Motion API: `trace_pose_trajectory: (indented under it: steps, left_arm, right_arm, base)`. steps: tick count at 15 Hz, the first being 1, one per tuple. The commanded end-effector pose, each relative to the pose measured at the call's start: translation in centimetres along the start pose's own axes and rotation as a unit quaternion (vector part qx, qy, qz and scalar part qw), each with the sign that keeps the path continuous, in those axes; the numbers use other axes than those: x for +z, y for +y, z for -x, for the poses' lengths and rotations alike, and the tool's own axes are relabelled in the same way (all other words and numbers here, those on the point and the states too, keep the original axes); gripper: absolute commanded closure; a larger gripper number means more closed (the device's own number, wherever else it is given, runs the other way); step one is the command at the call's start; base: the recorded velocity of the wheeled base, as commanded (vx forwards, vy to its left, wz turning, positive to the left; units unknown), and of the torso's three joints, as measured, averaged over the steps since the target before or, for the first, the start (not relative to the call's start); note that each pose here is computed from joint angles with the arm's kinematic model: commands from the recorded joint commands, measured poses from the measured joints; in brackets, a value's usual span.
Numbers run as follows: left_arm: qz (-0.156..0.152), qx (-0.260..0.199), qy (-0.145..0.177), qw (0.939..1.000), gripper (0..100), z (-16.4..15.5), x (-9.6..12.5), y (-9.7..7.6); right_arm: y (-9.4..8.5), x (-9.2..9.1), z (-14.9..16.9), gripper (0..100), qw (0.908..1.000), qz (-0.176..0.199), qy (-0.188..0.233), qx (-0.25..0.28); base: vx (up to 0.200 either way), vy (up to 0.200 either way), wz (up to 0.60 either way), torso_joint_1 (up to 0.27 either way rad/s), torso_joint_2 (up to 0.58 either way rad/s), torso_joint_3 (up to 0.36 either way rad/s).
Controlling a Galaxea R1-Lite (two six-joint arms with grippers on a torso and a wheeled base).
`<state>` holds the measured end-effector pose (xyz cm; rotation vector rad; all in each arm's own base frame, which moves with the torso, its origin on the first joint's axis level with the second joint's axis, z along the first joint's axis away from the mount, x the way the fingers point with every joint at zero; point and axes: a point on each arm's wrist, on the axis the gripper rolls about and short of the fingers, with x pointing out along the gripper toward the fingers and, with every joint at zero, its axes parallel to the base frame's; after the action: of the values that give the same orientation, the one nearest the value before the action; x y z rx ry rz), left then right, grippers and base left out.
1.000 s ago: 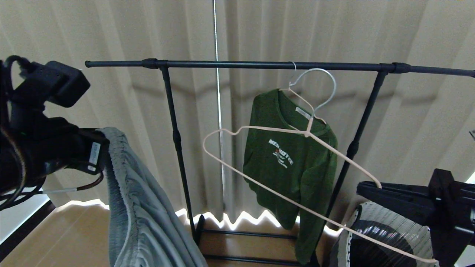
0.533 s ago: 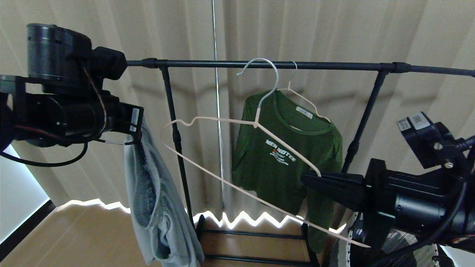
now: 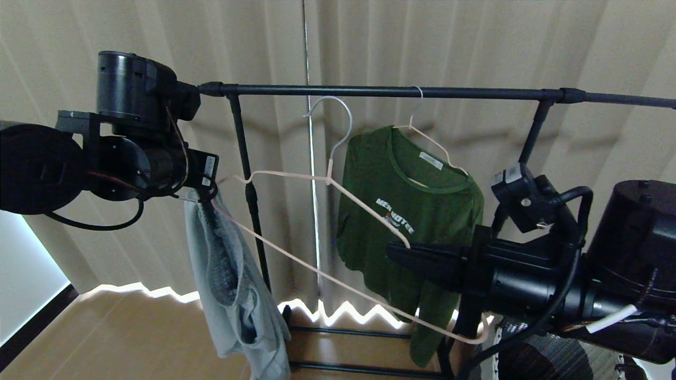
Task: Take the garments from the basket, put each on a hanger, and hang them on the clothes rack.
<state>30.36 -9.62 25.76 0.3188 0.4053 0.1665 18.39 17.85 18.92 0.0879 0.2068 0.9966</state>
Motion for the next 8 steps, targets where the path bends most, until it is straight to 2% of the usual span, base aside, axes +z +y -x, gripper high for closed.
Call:
trace_pose_trajectory:
  steps: [1, 5, 8]
  left_arm:
    - [0.0, 0.0, -0.002, 1.0, 100, 0.4, 0.0, 0.1]
    - [-0.014, 0.005, 0.003, 0.9999, 100, 2.2, -1.1, -0.7]
    - [0.001, 0.003, -0.002, 1.0, 100, 3.0, -1.1, -1.0]
  right_arm:
    - [-0.5, -0.7, -1.5, 100, 0.9999, -0.003, 0.01, -0.014]
    - [-0.6, -0.5, -2.4, 100, 0.9995, -0.019, 0.005, -0.026]
    - [0.8, -0.5, -3.0, 100, 0.9993, -0.033, 0.003, -0.019]
  base:
    - [0.0, 0.0, 0.0, 0.0, 0.0, 0.0]
    - [0.0, 0.0, 0.0, 0.0, 0.0, 0.0]
    - [0.0, 0.0, 0.0, 0.0, 0.0, 0.0]
